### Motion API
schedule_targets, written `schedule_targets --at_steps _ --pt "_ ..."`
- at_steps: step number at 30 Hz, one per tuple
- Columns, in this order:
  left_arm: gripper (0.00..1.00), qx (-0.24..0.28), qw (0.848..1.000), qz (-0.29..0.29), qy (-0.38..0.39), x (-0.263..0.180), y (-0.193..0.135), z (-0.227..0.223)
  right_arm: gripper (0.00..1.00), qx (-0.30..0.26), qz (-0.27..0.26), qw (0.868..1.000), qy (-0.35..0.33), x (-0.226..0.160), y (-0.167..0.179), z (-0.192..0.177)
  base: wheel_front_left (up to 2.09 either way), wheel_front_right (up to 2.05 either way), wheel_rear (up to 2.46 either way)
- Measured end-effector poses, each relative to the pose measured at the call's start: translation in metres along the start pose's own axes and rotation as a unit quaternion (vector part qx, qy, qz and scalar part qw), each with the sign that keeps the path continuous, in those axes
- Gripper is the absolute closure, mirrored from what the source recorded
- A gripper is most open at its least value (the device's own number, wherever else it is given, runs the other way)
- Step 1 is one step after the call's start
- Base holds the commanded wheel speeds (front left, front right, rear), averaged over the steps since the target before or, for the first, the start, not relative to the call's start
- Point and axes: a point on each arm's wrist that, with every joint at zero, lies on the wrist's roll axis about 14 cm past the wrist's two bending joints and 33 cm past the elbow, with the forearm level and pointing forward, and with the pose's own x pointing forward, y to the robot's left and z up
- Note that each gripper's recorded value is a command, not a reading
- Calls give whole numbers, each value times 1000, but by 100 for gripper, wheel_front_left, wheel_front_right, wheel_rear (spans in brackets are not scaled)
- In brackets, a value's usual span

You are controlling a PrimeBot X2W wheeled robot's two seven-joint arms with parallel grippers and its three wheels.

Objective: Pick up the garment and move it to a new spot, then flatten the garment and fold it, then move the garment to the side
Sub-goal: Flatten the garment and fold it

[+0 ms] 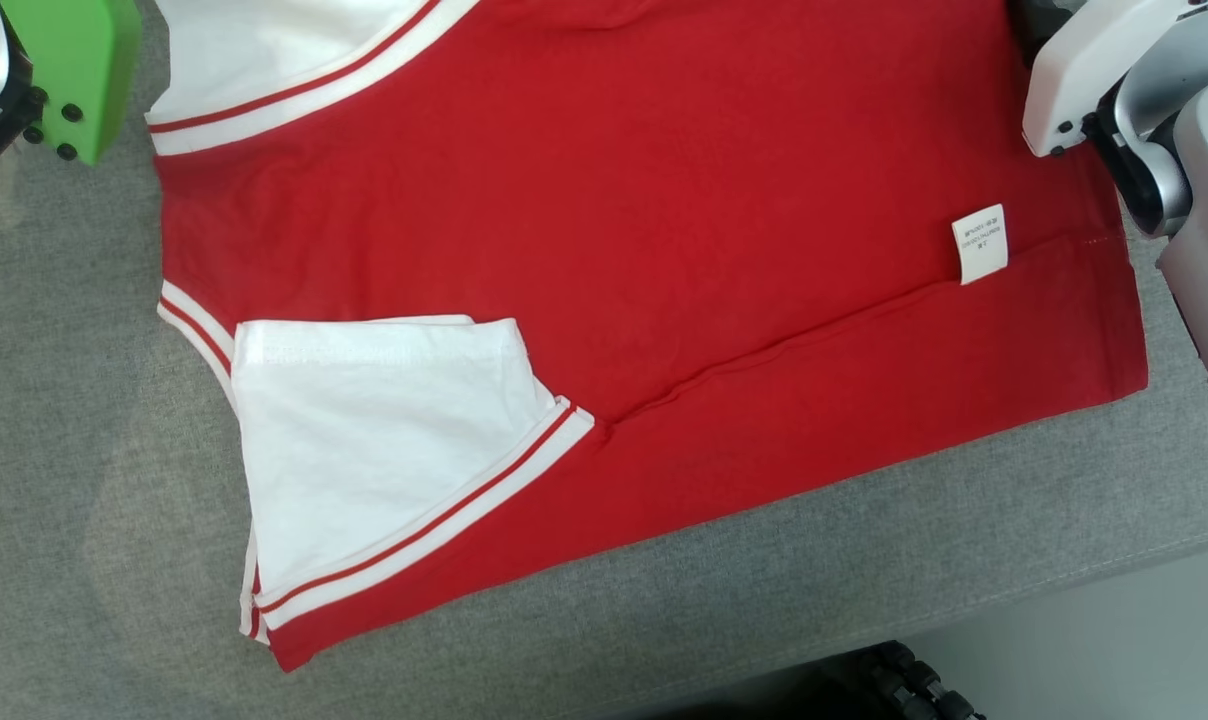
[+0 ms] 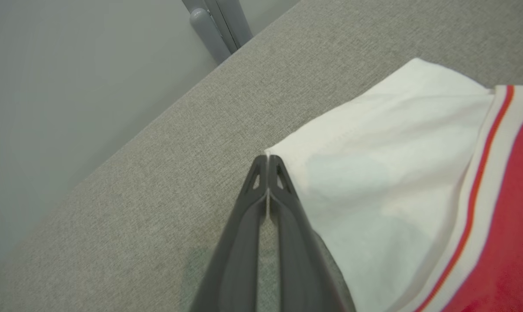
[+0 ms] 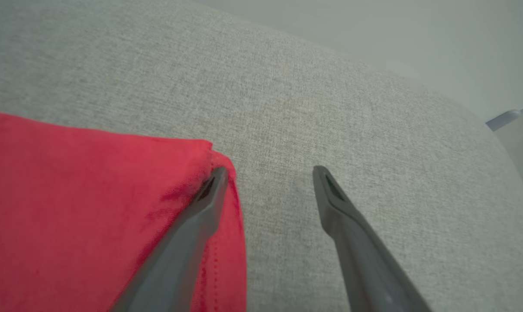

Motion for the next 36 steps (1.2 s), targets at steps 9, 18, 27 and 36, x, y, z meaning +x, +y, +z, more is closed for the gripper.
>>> schedule_targets --at_steps 9,18,27,36 --pt "100 2 1000 2 -3 -6 -1 4 0 -9 24 1000 17 -1 12 8 0 0 0" --pt "100 2 1000 4 -4 -11 -1 1 55 -14 52 997 51 1 26 5 0 0 0" --pt "100 -4 1000 10 -21 -14 2 2 100 -9 79 993 83 2 38 1 0 0 0" --pt "100 24 990 41 -133 -28 16 47 100 -13 44 998 33 -4 2 25 0 0 0"
